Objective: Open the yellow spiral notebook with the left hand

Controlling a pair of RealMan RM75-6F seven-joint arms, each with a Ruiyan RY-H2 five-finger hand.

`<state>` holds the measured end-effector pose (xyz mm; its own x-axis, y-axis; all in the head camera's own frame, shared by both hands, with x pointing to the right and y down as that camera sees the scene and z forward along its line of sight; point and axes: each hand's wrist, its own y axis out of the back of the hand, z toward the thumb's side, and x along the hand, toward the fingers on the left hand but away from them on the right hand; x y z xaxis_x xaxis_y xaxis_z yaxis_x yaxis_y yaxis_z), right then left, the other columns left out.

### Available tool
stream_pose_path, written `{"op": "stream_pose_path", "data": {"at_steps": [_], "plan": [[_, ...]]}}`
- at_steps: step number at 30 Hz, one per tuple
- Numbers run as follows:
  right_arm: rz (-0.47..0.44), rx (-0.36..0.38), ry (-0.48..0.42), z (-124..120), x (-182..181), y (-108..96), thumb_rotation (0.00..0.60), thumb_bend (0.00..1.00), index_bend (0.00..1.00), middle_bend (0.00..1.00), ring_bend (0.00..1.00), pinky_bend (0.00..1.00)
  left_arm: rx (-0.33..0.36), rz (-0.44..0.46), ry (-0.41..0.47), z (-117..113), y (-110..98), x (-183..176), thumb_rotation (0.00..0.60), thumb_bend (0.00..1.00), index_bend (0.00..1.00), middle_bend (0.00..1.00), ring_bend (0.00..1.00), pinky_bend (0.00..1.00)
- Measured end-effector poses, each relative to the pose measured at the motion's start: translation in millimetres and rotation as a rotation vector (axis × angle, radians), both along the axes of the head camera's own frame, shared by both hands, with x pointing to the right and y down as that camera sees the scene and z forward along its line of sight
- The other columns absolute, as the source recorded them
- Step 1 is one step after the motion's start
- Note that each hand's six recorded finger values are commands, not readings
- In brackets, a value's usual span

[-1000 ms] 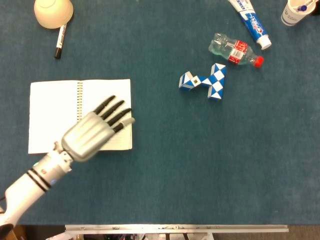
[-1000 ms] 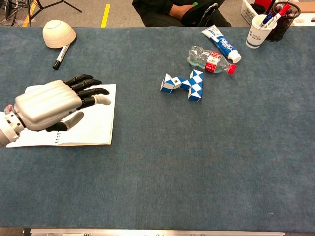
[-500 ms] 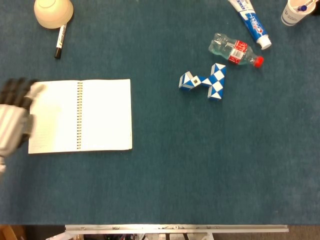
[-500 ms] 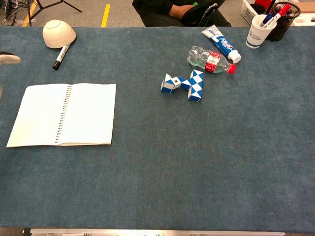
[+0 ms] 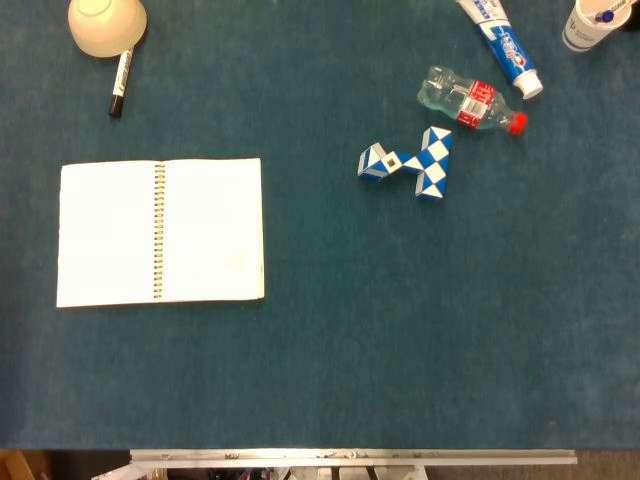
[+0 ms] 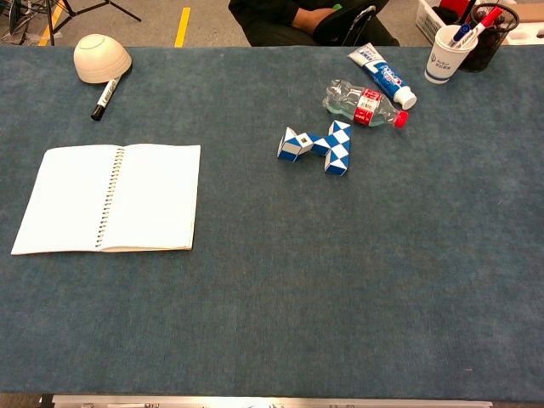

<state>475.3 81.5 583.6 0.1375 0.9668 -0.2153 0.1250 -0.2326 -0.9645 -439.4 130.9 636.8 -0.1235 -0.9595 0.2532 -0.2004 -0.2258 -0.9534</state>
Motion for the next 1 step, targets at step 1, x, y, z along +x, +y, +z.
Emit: {"op": "stream_pose_path", "data": {"at_steps": [1], "plan": [[-0.002, -0.001, 0.0, 0.3, -0.8, -0.3, 0.6, 0.35, 0.09, 0.1, 0.0, 0.0, 0.001, -0.008, -0.001, 0.6, 2.2, -2.1, 0.596, 0.5, 0.1, 0.06, 0.0, 0.0]]}}
